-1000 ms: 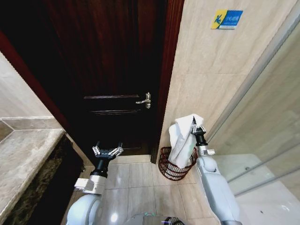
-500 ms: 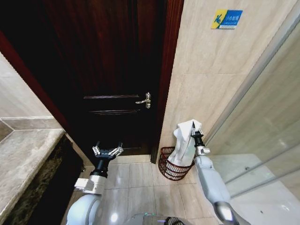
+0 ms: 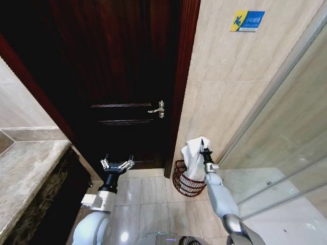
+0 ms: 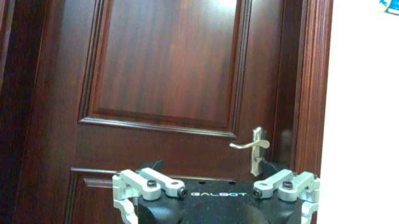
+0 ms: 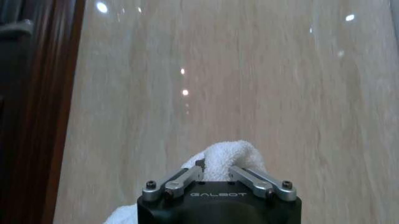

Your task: Discard the used towel into the hamper.

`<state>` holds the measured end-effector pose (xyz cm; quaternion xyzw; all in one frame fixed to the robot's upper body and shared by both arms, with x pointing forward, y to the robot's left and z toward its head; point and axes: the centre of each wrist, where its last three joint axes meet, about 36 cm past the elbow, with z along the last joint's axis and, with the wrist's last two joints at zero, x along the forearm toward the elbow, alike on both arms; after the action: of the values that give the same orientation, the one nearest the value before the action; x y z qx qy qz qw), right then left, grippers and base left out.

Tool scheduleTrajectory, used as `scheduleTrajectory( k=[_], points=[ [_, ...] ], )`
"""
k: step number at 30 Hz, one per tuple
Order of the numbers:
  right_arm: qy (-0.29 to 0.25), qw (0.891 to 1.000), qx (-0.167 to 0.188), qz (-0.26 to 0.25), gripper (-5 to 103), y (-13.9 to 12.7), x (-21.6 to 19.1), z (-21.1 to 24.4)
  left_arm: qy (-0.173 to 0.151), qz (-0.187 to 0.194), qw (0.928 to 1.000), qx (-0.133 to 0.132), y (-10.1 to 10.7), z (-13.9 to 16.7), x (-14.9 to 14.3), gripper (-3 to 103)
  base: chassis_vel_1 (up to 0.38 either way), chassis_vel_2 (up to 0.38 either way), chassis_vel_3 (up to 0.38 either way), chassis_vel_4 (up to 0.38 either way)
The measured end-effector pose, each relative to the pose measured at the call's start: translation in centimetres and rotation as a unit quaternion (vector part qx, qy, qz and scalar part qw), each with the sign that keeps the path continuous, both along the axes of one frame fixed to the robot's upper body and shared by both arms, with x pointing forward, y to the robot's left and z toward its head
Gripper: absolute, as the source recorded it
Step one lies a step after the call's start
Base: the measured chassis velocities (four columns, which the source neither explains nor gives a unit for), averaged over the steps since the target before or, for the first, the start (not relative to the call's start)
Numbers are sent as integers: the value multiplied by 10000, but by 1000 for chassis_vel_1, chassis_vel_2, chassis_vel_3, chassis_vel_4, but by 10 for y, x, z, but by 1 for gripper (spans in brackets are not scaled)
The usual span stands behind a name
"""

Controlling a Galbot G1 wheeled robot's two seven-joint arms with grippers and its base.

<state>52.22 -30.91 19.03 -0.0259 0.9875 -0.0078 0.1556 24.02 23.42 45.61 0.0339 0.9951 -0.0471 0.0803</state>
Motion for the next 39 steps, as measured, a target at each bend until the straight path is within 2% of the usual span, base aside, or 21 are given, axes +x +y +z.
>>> scheduleTrajectory(
  k=[2, 7, 13, 21, 27, 32, 39],
  points=[
    [65, 10000, -13, -5, 4, -2, 0, -3, 0, -1, 10000, 0, 0, 0, 0, 100, 0, 0, 0, 0],
    [448, 9988, -109, -156, 4, -29, -6, -19, 0, 0, 10000, 0, 0, 0, 0, 100, 0, 0, 0, 0],
    [724, 9971, -108, -223, 4, -43, -20, -33, 0, 0, 10000, 0, 0, 0, 0, 100, 0, 0, 0, 0],
    [1055, 9943, -38, -138, 4, -40, -37, -53, 0, 0, 10000, 0, 0, 0, 0, 100, 0, 0, 0, 0],
    [1323, 9912, 50, 79, 4, -21, -49, -70, 0, 0, 10000, 0, 0, 0, 0, 100, 0, 0, 0, 0],
    [1462, 9890, 2, 209, 4, -21, -54, -75, 0, 0, 10000, 0, 0, 0, 0, 100, 0, 0, 0, 0],
    [1921, 9806, -99, 362, 4, -26, -72, -86, 0, 0, 10000, 0, 0, 0, 0, 100, 0, 0, 0, 0]
  ],
)
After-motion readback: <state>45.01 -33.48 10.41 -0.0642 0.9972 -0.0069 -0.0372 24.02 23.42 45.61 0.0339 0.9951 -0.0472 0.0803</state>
